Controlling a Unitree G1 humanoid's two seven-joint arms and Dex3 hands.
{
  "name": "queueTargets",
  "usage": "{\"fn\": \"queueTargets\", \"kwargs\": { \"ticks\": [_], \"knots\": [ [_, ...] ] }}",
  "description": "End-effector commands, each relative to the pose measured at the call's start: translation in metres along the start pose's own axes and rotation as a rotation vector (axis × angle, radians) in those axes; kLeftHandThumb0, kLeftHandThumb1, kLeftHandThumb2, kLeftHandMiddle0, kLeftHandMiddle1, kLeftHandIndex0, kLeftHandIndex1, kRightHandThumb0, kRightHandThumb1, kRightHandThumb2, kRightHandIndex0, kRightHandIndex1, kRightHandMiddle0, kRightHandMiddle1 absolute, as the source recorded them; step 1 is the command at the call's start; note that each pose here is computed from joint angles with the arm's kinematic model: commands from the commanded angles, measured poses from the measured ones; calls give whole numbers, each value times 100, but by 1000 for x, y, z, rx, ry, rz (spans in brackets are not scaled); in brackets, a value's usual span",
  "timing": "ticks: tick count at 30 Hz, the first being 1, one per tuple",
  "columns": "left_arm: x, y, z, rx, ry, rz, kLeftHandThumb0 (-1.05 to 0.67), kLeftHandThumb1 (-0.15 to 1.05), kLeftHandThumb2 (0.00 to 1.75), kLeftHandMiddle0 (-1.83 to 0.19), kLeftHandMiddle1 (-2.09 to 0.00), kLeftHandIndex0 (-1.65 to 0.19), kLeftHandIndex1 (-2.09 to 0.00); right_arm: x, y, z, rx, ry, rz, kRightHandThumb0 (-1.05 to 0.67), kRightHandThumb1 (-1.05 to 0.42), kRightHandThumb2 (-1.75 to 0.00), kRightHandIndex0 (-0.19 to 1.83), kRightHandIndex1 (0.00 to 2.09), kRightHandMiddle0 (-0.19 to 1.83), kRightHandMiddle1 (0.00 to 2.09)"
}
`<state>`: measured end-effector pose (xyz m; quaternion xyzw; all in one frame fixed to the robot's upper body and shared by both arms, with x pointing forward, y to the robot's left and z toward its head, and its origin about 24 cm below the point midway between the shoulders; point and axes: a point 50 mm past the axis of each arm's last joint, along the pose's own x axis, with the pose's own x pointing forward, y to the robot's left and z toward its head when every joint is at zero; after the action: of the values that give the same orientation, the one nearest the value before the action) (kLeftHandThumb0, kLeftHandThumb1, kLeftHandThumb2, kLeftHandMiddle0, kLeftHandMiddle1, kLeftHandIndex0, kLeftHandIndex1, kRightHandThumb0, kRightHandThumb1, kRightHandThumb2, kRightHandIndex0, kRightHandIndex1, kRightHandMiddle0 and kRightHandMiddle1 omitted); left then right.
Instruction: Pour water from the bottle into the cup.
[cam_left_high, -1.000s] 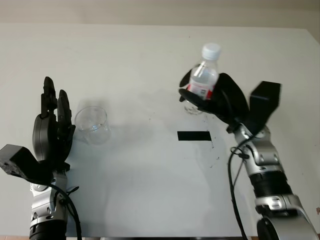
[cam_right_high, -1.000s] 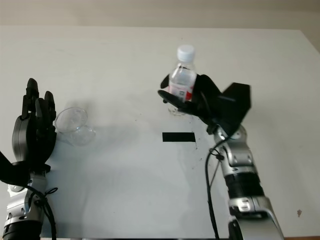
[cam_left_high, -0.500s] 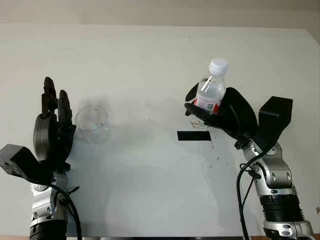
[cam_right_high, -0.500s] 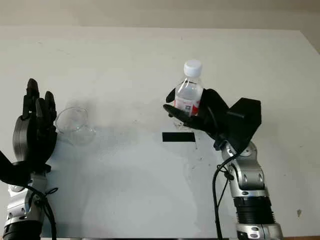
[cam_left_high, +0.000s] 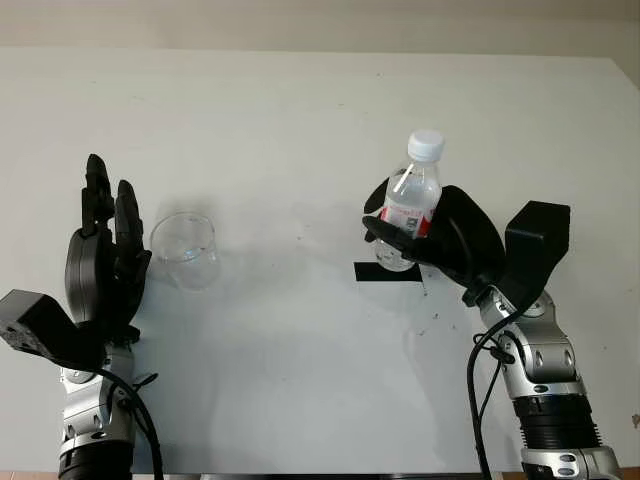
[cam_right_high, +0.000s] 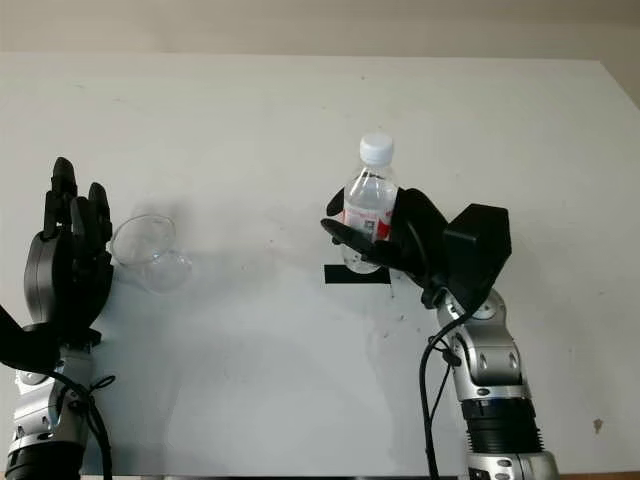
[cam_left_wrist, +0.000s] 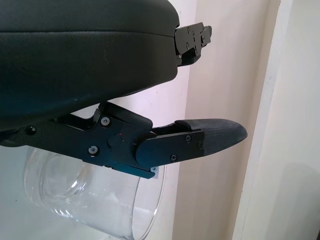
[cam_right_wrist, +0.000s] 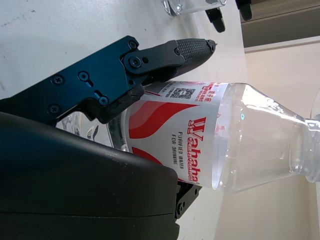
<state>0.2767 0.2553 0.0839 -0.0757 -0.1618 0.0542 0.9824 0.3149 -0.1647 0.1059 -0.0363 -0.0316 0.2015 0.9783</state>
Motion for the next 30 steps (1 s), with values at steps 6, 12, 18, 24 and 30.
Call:
{"fn": "queueTargets", "kwargs": {
  "ticks": [6, 12, 18, 24, 30],
  "knots": [
    [-7, 5, -7, 6, 36, 6, -71, 105, 56, 16, -6, 18, -5, -2, 3, -4, 15, -2, -11, -44, -105, -41, 104, 209, 63, 209],
    [-7, 5, -8, -1, 39, 5, -71, 105, 55, 16, -5, 18, -5, -6, 5, -10, -1, 5, -9, -46, -105, -41, 101, 209, 61, 209],
    [-8, 5, -8, -10, 35, 2, -71, 105, 54, 16, -5, 18, -5, -13, 8, -21, -21, 0, -13, -46, -105, -40, 94, 209, 54, 209],
    [-8, 5, -8, -3, 41, 5, -72, 105, 54, 16, -5, 18, -6, -18, 14, -32, -47, -6, -25, -46, -105, -38, 92, 209, 55, 209],
    [-8, 7, -7, 1, 43, 1, -71, 105, 56, 16, -5, 18, -5, -19, 16, -38, -60, -13, -16, -47, -105, -33, 82, 209, 51, 209]
  ]
}}
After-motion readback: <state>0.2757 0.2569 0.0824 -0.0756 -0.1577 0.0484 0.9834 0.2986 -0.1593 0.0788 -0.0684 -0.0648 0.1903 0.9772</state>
